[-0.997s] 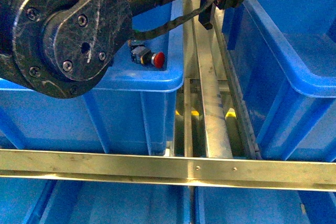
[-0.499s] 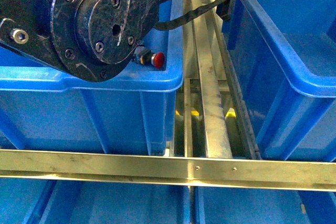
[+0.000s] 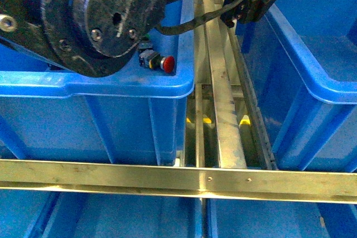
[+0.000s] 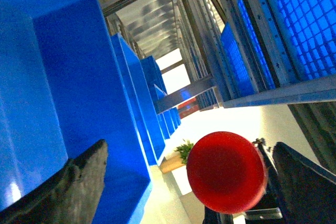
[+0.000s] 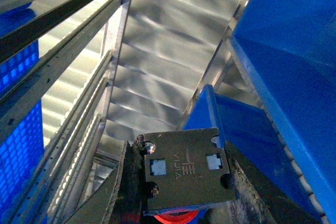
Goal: Pick red and yellow buttons and place in box
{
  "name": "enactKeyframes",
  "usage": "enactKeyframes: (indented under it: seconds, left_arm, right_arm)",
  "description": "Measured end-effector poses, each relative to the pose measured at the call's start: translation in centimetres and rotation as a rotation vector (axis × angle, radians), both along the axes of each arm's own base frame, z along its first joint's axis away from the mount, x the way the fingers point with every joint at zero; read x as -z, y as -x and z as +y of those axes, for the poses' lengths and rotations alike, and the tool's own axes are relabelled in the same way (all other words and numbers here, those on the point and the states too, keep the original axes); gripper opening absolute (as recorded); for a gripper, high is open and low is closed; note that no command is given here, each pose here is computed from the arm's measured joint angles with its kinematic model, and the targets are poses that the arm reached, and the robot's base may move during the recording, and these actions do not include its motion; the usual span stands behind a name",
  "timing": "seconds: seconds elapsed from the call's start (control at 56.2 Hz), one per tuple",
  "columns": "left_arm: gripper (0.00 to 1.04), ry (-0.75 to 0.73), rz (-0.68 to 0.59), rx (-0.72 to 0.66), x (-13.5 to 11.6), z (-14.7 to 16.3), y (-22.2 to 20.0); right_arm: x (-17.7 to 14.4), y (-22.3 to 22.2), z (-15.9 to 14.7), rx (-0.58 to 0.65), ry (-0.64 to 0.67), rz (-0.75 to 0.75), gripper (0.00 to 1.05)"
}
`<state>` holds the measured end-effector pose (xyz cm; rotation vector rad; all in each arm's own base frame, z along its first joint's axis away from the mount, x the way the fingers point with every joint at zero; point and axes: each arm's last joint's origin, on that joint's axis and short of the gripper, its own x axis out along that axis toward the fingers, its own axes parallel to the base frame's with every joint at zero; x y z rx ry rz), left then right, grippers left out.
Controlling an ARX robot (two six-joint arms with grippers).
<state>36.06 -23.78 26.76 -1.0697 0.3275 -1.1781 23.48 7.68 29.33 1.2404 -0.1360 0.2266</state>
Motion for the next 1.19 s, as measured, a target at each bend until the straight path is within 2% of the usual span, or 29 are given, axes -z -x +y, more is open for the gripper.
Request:
enactKeyframes:
  seconds: [0.178, 0.338, 0.463, 0.57, 0.677, 0.748, 0.873, 1.015, 1.086, 1.104, 1.122, 1.157, 1.193]
  left_arm:
    - [0.97, -0.051, -0.086, -0.12, -2.5, 3.4, 0.9]
    - [0.97, -0.152, -0.18, -0.25, -4.5, 8.2, 3.1]
    - [0.97, -0.213, -0.267, -0.314, -5.3, 12.9, 6.8]
    - [0.97, -0.26, -0.34, -0.348, -6.1, 17.9, 11.7]
    - [0.97, -0.311, -0.377, -0.382, -5.9, 22.1, 16.2]
    - [0.97, -0.371, -0.34, -0.44, -4.2, 25.8, 19.6]
    - [0.97, -0.437, -0.294, -0.484, -1.0, 29.8, 22.4]
    - [0.97, -0.361, -0.09, -0.526, 2.1, 32.2, 23.3]
    - [0.84, -0.328, -0.04, -0.845, 4.0, 32.8, 24.6]
    - [0.78, -0.374, -0.041, -1.002, 5.0, 32.6, 25.2]
    - [0.74, -0.434, -0.039, -1.081, 6.0, 32.2, 25.5]
    - [0.65, -0.573, -0.03, -1.144, 8.2, 31.1, 25.6]
    - [0.56, -0.72, -0.068, -1.142, 9.9, 29.9, 25.8]
  right_arm:
    - [1.1, -0.2, -0.4, 0.03, 0.036, 0.024, 0.35]
    - [3.6, -0.8, -0.2, 0.071, 0.102, 0.099, 0.35]
    - [4.9, -0.7, 0.6, 0.085, 0.157, 0.135, 0.34]
    - [4.7, -0.3, 1.6, 0.083, 0.202, 0.125, 0.34]
    - [4.0, -0.2, 2.7, 0.073, 0.274, 0.11, 0.34]
    - [2.9, -0.2, 3.8, 0.066, 0.332, 0.085, 0.34]
    - [1.8, -0.4, 5.0, 0.07, 0.403, 0.072, 0.34]
    - [1.4, -0.3, 6.5, 0.03, 0.48, 0.075, 0.34]
    - [1.2, 0.0, 7.5, -0.026, 0.516, 0.062, 0.34]
    - [1.2, 0.2, 7.8, -0.049, 0.534, 0.061, 0.34]
    - [1.2, 0.3, 7.9, -0.063, 0.546, 0.061, 0.34]
    - [1.3, 0.4, 8.0, -0.087, 0.572, 0.067, 0.34]
    - [1.1, 0.6, 7.8, -0.097, 0.589, 0.069, 0.34]
